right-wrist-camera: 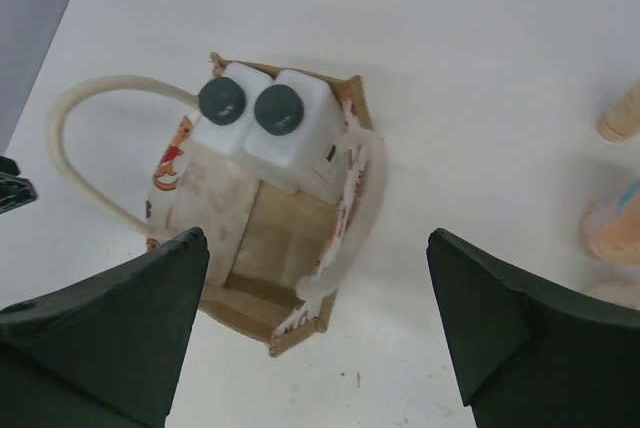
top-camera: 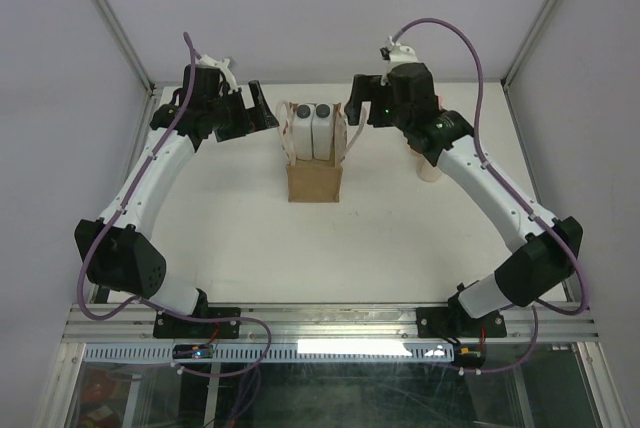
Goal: Take the personal care products out of the canvas bag
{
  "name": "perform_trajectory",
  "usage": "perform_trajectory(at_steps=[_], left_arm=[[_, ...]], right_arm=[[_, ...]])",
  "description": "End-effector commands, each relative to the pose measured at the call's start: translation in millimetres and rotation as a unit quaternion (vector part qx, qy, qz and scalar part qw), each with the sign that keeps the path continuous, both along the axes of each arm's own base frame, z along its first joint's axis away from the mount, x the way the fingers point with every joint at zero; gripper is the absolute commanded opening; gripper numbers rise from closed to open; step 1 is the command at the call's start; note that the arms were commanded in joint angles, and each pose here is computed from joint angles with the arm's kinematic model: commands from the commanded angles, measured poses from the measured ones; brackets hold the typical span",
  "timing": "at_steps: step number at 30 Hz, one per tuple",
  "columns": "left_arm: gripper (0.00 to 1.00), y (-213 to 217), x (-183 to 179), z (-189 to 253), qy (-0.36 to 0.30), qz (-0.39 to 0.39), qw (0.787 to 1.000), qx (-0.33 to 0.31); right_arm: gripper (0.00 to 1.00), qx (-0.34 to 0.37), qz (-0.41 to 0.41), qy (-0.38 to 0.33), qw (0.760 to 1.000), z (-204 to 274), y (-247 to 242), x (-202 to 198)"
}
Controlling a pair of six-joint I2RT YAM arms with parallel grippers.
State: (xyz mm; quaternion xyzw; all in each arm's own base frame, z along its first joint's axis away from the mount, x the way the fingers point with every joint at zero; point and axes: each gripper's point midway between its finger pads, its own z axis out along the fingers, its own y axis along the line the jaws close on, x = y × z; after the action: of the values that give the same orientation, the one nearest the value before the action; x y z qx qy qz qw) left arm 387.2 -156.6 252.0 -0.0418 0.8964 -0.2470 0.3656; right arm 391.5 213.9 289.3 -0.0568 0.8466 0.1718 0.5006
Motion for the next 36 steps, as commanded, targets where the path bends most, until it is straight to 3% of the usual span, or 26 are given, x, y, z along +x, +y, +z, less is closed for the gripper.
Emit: perform_trajectory(at_steps=[1, 6, 13, 22, 36], left_arm=[[0.99, -2.4, -3.4, 22.1, -0.035, -0.005, 0.999, -0.017], [0.99, 3.1, -8.9, 21.0, -0.04, -0.001, 0.999, -0.006], [0.99, 9.8, -19.2, 30.0, -0.054, 0.0, 0.999, 0.007], [0.99, 17.2, -20.7, 31.5, -0.062, 0.003, 0.998, 0.028], [0.99, 20.6, -19.5, 29.2, -0.06, 0.003, 0.997, 0.041]], right_arm=[[0.93, 0.027, 0.027, -0.038, 0.999, 30.3, 38.6, 9.5], [0.83, 0.005, 0.084, -0.018, 0.996, 9.6, 81.4, 15.6], [0.65, -0.017, 0.077, 0.052, 0.996, -35.0, 98.2, 30.5], [0.57, -0.044, 0.047, 0.069, 0.996, -68.1, 105.0, 49.6], [0.61, -0.076, 0.012, 0.06, 0.995, -88.5, 115.7, 75.1]])
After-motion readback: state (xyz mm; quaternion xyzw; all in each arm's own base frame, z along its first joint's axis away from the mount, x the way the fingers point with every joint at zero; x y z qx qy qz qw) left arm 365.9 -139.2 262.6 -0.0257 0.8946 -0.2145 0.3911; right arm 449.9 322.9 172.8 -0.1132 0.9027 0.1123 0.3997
